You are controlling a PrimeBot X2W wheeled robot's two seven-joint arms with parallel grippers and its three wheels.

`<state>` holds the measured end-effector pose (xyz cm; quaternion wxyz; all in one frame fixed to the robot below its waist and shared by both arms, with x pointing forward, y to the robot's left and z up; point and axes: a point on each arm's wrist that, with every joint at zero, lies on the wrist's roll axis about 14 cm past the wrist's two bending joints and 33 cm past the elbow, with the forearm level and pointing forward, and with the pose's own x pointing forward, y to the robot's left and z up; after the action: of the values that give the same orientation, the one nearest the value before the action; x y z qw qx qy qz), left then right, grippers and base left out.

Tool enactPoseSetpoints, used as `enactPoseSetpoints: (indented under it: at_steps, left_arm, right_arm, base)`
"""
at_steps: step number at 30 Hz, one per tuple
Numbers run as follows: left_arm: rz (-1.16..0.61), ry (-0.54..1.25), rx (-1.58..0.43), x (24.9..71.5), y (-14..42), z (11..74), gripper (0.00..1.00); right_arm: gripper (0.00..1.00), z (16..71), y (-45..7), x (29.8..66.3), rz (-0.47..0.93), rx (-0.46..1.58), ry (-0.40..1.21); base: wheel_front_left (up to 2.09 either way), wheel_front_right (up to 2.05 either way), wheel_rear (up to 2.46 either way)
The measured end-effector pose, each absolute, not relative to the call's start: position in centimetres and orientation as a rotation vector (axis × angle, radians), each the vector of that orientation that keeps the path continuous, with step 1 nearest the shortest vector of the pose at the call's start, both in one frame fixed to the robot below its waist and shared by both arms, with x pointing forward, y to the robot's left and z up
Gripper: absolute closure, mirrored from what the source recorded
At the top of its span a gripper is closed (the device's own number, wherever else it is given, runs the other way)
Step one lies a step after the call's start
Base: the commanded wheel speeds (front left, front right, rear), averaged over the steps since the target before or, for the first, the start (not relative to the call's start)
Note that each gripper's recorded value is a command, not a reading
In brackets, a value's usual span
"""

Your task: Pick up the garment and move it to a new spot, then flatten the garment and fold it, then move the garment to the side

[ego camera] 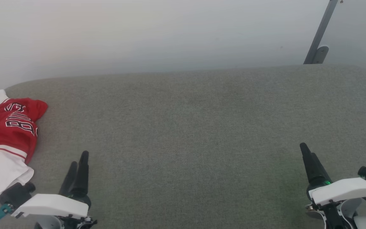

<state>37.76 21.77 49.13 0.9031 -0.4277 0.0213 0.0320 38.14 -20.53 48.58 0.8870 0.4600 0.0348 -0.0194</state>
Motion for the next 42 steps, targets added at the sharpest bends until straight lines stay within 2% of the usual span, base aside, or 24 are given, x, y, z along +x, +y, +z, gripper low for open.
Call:
enactPoseSetpoints:
  at_steps: [42]
  left_arm:
    - [0.012, -0.036, -0.406, 37.0, 22.8, 50.5, 0.0]
  right_arm:
    - [0.0, 49.6, -20.8, 38.4, 0.001, 0.548, 0.039]
  base:
    - [0.0, 0.0, 0.0]
